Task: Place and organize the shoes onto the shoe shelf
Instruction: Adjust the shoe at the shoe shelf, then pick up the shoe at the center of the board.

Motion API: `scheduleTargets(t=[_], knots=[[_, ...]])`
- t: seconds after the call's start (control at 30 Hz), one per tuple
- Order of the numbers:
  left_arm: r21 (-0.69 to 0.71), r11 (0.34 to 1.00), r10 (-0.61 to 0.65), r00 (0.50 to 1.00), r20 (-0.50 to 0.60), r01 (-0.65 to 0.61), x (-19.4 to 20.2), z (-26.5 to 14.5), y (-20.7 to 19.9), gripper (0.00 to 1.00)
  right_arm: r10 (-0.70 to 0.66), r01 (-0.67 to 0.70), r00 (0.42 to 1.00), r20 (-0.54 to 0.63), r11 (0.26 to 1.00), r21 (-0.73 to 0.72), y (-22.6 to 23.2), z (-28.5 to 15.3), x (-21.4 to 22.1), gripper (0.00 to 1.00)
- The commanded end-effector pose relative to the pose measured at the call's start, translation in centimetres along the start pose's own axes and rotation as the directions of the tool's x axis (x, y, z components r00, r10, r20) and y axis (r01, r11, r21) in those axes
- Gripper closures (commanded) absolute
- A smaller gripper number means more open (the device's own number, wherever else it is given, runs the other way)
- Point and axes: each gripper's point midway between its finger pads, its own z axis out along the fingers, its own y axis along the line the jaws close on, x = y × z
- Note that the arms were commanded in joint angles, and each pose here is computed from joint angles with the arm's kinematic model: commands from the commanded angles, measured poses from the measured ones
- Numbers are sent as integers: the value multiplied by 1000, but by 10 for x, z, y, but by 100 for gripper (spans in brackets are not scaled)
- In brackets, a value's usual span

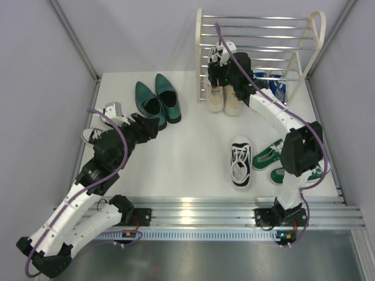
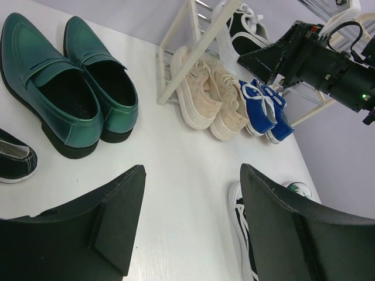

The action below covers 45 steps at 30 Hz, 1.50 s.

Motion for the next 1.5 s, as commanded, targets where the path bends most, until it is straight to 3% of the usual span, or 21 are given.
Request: scheduleTargets(t=[0.0,0.17,0.47,0.57,0.6,0.7,0.77,0.93,1.0,1.03,1.1,1.17,1.23,1.27,1.33,1.47], knots=[[2,1000,-8,1000,21,8,-4,0,0,29,-66,64,985,158,998,17,-7,-4,-46,41],[1,1000,-10,1000,20,10,-3,1,0,29,-81,82,982,169,997,1,-18,-3,-50,49],[11,1000,-15,1000,8,15,0,1,-1,28,-112,115,983,147,993,-11,-27,-4,-37,48],[13,1000,-24,1000,0,24,3,1,-1,28,-122,124,983,141,992,-5,-29,-6,-35,36],[14,999,-29,1000,-4,29,4,1,-1,28,-125,127,982,144,992,-4,-29,-9,-36,26],[20,999,-37,999,-9,37,7,3,-2,28,-132,133,982,138,991,4,-31,-14,-34,11],[26,999,-46,999,-8,46,7,3,-4,27,-135,136,982,132,991,0,-31,-17,-30,6],[23,996,-86,996,-18,86,11,4,-4,18,-155,163,974,164,986,-39,-23,-55,-43,1],[16,992,-123,992,-28,123,15,5,-3,7,-184,199,966,182,977,-73,-18,-78,-53,1],[15,991,-134,990,-38,135,19,6,-3,4,-201,232,960,194,960,-156,-8,-87,-53,1],[28,987,-156,985,-73,158,30,8,-5,2,-272,299,953,131,915,-273,-3,-113,-33,1],[49,985,-161,978,-130,168,44,11,-9,2,-341,332,936,92,762,-555,32,-151,8,1],[69,980,-171,970,-175,185,56,15,-14,2,-388,346,916,103,634,-692,48,-185,37,1],[92,977,-167,962,-217,191,66,15,-18,2,-384,249,923,-2,602,-759,55,-208,66,1],[107,973,-172,950,-261,205,79,20,-23,2,-391,177,917,-79,576,-798,62,-229,98,1],[108,966,-188,924,-333,235,104,26,-22,3,-415,55,858,-302,660,-749,51,-255,161,3]])
